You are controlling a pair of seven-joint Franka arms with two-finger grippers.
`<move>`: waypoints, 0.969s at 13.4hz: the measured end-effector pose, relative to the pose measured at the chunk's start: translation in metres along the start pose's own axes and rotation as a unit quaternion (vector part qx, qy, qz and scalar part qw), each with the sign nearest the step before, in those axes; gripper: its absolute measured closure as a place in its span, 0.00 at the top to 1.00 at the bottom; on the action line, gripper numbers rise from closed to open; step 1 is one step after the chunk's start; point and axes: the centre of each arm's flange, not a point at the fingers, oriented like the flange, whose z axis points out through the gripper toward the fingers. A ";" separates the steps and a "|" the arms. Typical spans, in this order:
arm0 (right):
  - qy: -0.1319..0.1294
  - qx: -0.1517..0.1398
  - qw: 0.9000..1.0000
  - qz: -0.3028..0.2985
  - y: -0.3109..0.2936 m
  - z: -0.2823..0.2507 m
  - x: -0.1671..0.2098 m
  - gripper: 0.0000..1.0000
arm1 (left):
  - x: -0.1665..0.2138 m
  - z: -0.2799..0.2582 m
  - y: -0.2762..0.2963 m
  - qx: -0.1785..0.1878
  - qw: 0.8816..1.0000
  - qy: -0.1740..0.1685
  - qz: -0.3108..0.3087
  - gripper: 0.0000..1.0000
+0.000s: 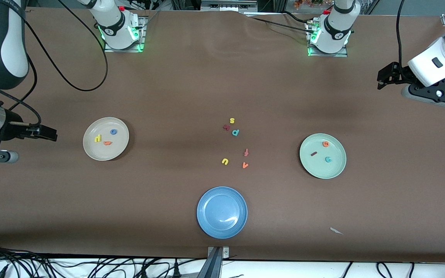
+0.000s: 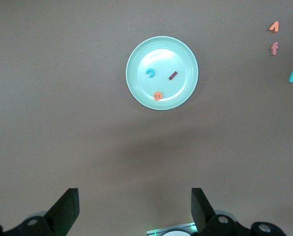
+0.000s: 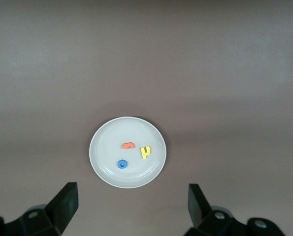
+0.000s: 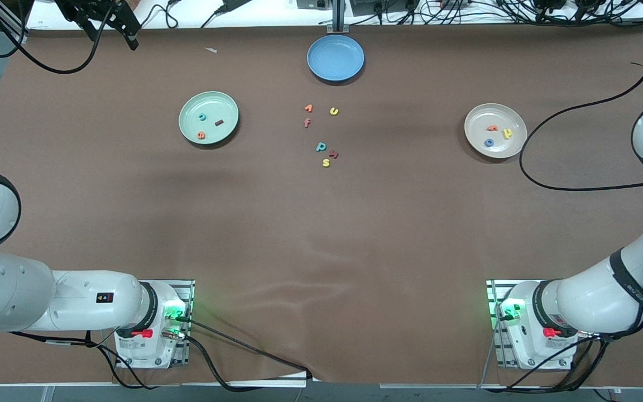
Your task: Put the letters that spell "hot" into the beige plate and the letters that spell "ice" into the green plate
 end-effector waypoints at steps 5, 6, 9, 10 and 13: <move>0.013 0.007 1.000 0.005 0.010 -0.002 -0.019 0.99 | 0.000 0.000 0.000 0.000 1.000 0.000 0.000 1.00; 0.015 0.008 1.000 0.005 0.011 -0.004 -0.022 0.99 | 0.000 0.000 0.000 0.000 1.000 0.000 0.000 1.00; 0.017 0.008 1.000 0.005 0.010 -0.005 -0.022 1.00 | 0.000 0.000 0.000 0.000 1.000 0.000 0.000 1.00; 0.017 0.009 1.000 0.004 0.009 -0.005 -0.022 1.00 | 0.000 0.000 0.000 0.000 1.000 0.000 0.000 1.00; 0.017 0.009 1.000 0.006 0.009 -0.004 -0.022 1.00 | 0.000 0.000 0.000 0.000 1.000 0.000 0.000 1.00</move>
